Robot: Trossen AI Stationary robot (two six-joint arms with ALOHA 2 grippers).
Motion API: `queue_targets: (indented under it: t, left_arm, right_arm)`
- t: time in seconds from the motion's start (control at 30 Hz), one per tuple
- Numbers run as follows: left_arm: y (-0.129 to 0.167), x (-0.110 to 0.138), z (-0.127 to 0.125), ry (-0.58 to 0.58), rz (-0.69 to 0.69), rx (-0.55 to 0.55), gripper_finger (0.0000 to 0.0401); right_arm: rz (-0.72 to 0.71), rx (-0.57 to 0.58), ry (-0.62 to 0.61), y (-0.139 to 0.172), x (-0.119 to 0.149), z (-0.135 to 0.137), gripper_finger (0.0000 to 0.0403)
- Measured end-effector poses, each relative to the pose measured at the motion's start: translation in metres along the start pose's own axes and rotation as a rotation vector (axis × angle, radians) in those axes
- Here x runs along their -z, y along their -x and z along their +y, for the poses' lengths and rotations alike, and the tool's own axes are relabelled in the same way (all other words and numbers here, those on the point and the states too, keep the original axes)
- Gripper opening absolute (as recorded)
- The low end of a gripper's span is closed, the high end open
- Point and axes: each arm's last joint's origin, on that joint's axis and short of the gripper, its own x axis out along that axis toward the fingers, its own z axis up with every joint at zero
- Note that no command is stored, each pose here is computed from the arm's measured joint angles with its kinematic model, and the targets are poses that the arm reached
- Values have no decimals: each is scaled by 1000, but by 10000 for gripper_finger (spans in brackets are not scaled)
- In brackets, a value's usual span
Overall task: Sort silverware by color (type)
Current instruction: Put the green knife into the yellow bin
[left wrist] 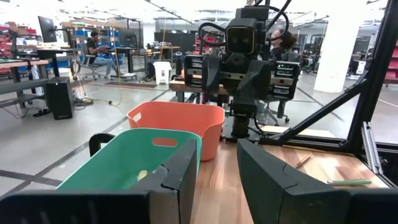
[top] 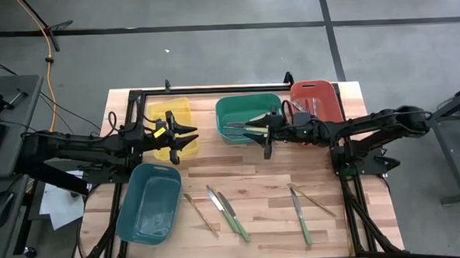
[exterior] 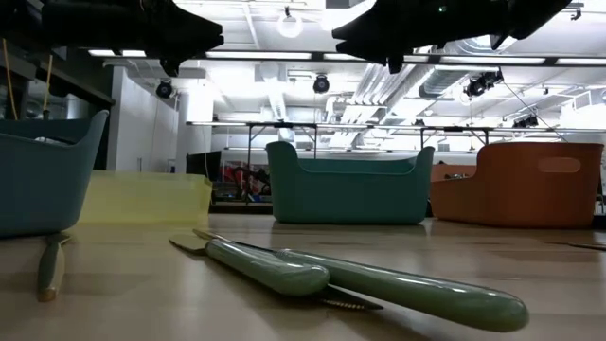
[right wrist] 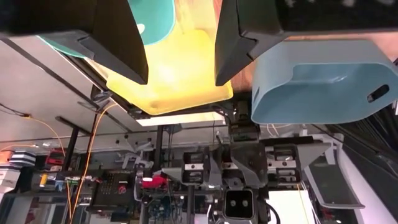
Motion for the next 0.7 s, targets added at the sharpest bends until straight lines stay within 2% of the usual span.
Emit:
queue_targets:
  t: [0.7]
  left_arm:
    - [0,0,0,18,0,0,104]
  right_arm:
    - [18,-10,2,0,2,0,169]
